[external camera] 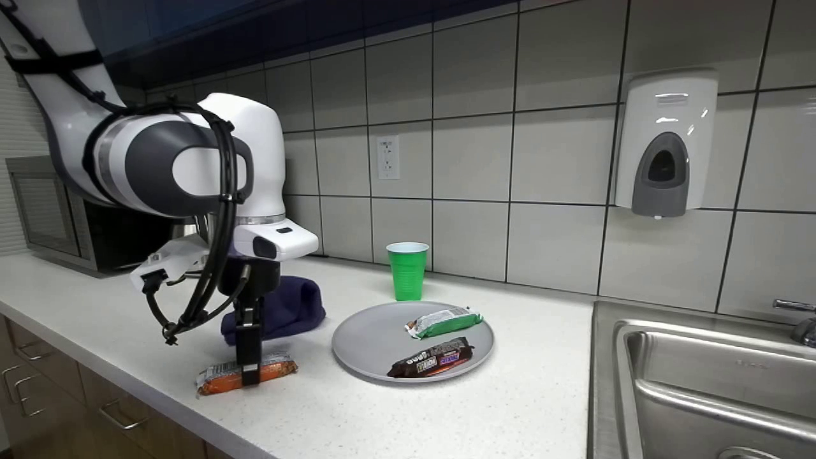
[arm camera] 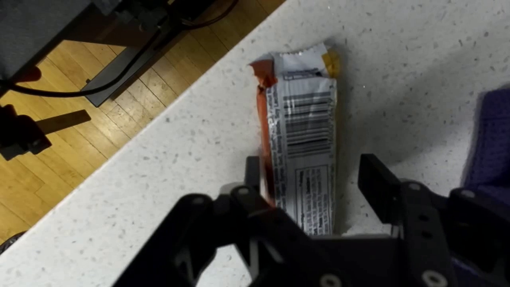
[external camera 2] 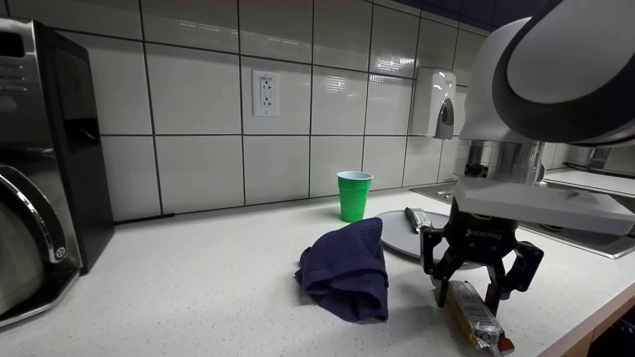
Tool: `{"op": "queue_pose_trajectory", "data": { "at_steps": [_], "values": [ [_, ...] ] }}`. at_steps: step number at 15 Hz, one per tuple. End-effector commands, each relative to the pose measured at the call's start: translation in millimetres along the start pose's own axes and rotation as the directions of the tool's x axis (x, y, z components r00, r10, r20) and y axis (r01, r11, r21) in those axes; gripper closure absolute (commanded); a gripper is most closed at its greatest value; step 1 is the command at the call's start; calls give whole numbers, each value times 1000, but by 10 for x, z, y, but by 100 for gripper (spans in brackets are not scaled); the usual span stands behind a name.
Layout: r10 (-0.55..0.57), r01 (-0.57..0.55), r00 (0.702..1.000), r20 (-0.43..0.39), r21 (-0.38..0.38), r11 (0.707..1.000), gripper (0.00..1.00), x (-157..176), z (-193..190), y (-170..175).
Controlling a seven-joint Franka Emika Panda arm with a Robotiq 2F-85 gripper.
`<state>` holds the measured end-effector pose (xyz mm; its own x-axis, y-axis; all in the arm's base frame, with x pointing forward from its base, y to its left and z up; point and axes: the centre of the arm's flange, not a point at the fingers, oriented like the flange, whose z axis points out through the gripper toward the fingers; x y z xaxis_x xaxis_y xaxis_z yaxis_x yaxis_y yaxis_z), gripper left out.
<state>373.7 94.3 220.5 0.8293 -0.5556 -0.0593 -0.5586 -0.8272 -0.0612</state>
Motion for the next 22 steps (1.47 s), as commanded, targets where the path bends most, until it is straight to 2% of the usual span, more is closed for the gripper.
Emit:
{"op": "queue_pose_trajectory", "data": {
  "at_steps": [1,3,4,14,22],
  "values": [
    [-18,18,1000,-10,5,1000,65,11,-24,46],
    [-17,17,1000,-11,6,1000,81,11,-30,52],
    [-16,16,1000,-11,7,1000,83,15,-33,54],
    [-18,18,999,-36,3,1000,83,108,-259,21],
    [7,-5,994,-113,16,1000,83,591,-599,86]
  ]
}}
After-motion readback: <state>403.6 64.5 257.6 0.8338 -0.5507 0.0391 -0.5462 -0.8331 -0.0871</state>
